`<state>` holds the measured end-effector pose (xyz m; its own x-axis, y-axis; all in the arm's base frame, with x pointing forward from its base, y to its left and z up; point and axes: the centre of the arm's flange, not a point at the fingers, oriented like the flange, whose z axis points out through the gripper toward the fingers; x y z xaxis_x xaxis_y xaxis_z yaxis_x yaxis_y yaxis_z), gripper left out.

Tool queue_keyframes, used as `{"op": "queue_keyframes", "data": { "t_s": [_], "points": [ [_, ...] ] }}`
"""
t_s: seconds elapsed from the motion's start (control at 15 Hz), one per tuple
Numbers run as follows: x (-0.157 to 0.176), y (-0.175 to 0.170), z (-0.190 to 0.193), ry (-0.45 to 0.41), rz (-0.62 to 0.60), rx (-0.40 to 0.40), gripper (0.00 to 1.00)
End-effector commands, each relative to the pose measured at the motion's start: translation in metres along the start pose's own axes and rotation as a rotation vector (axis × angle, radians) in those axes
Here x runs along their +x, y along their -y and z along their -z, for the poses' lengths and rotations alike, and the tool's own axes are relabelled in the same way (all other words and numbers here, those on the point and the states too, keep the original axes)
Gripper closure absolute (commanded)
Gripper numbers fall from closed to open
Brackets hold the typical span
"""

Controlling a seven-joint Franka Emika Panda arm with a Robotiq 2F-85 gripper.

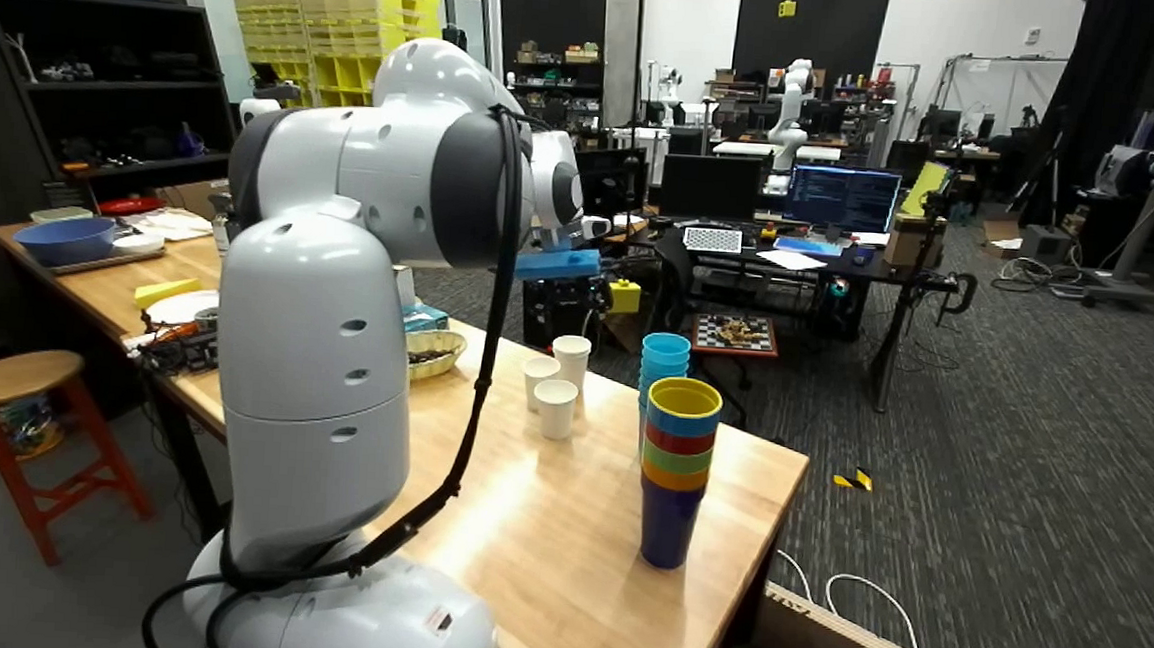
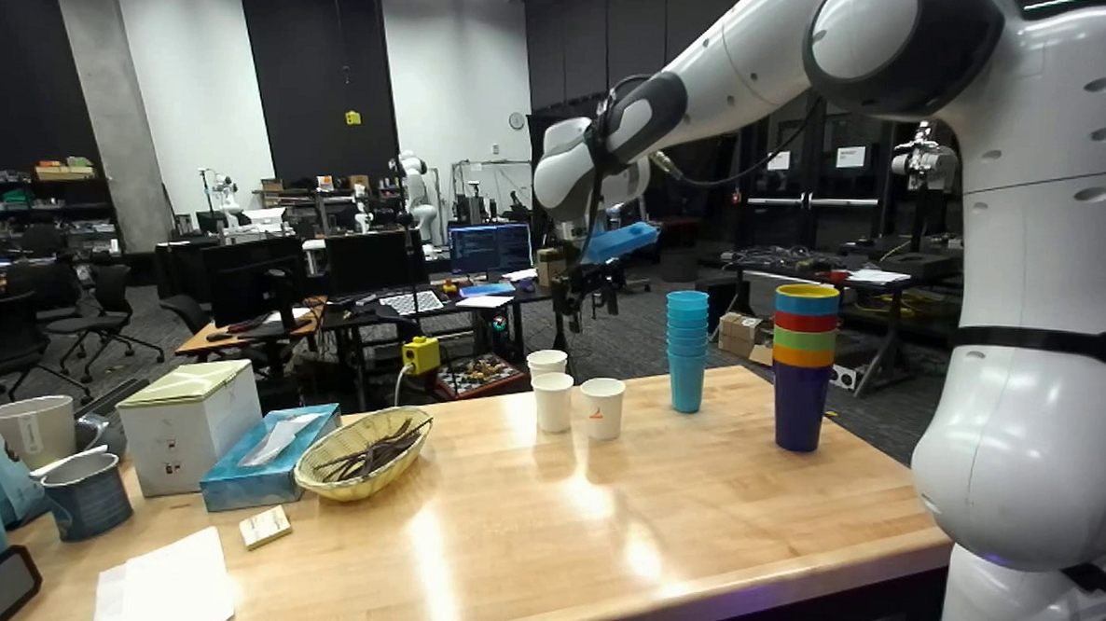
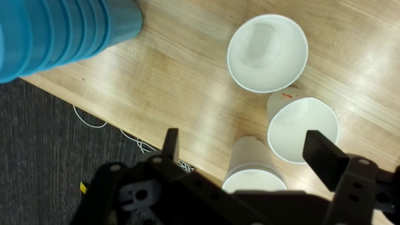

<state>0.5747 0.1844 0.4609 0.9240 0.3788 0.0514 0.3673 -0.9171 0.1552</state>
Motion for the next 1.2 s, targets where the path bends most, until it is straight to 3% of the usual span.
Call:
{"op": "queue_keyframes", "data": {
  "t_s": [0.0, 0.53, 1.13],
  "points": [
    [-0.043, -0.014, -0.009, -0.021, -0.042, 0.038, 0.00],
    [-0.075, -0.018, -0.043, -0.051, -0.089, 0.113, 0.00],
    [-0.087, -0.012, -0.076, -0.052, -0.090, 0.133, 0.00]
  ]
}}
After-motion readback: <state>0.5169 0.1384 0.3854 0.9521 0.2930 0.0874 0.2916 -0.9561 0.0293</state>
